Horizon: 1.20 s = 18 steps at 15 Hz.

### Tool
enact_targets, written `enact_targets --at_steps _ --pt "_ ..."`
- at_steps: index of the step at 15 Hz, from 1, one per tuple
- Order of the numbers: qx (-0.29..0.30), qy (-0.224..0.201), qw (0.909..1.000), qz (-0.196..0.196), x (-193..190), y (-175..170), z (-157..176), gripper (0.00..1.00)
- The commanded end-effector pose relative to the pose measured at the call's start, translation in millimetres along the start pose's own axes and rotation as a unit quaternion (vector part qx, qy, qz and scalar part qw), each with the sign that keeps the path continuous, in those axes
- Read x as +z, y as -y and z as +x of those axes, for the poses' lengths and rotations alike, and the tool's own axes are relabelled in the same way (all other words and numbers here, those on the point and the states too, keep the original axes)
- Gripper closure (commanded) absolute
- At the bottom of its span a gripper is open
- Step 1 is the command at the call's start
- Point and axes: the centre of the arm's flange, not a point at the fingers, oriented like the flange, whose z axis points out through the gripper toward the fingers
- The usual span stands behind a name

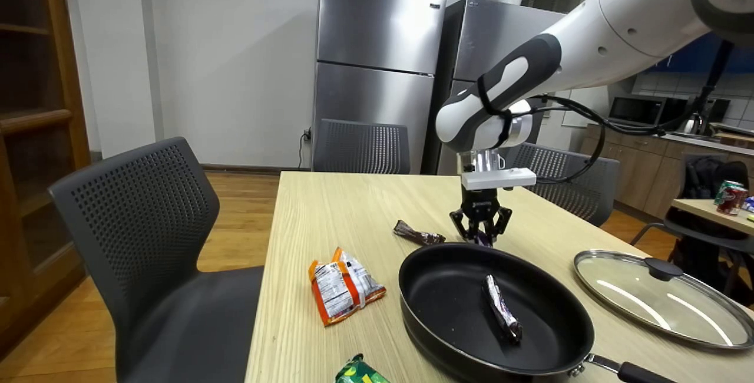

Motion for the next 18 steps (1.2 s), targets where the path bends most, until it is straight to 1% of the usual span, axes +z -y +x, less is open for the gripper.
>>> enact_targets --at_steps 1,3,4,7,9,11,18 --pt "-0.013 0.011 0.9996 0.022 -1 -2 28 0.98" --pt "-0.021 0.0 0.9995 0.022 -11 -6 18 0.96" --pt "-0.026 -0.004 0.9994 0.021 -16 -7 14 0.97" --pt "-0.041 -0.018 0.9989 0.013 -33 -8 -1 0.96" --pt "-0.06 -0.015 0.9981 0.01 -44 -8 -10 0.96" --pt "-0.073 -0.021 0.9971 0.003 -56 -6 -21 0.96" --pt "-0.096 -0.037 0.9946 -0.018 -82 17 -56 0.96"
